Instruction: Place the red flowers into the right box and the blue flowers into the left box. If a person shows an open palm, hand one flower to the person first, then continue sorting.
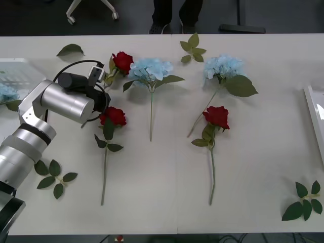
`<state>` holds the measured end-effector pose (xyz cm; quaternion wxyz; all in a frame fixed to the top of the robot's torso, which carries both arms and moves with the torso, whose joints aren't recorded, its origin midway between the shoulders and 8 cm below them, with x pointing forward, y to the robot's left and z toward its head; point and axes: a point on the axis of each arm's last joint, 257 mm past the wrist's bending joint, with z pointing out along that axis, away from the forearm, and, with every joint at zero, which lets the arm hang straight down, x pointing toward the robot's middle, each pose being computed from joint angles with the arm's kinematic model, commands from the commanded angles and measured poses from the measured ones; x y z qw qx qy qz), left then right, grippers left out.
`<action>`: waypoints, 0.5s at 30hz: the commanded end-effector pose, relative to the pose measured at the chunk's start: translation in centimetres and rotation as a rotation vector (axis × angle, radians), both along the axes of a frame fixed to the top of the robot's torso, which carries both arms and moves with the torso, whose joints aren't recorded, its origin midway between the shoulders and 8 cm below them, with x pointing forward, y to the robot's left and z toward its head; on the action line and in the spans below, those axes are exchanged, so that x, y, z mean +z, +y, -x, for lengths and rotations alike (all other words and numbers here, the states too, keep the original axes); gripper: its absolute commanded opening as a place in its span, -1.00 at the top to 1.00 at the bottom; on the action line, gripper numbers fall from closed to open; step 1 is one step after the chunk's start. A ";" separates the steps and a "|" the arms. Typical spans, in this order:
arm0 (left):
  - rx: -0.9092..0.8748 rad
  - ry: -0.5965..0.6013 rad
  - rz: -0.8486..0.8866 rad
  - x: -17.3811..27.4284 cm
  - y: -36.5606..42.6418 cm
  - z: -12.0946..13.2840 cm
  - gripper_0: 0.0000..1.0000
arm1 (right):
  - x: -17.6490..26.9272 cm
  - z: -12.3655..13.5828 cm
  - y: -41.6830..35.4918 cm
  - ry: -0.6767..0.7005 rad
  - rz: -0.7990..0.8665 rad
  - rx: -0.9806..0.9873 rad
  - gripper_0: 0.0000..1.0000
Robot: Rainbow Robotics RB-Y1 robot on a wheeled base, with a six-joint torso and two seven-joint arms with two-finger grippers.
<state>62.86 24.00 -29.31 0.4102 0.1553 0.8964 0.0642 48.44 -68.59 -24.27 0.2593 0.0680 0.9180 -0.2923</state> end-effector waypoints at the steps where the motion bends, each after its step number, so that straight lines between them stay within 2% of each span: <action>1: 0.005 0.019 -0.017 -1.0 0.8 0.4 1.00 | 1.1 -1.6 1.2 -0.037 -0.035 0.016 -0.40; 4: 0.037 0.028 0.000 -1.6 2.6 1.2 1.00 | 1.7 -2.6 2.5 -0.054 -0.068 0.030 -0.56; 8: 0.065 0.049 0.033 -2.3 4.4 2.5 1.00 | 3.5 -3.9 5.1 -0.060 -0.126 0.043 -0.64; 15: 0.064 0.080 0.008 -2.0 6.7 7.0 1.00 | 7.6 -5.0 11.9 -0.064 -0.302 0.062 -0.75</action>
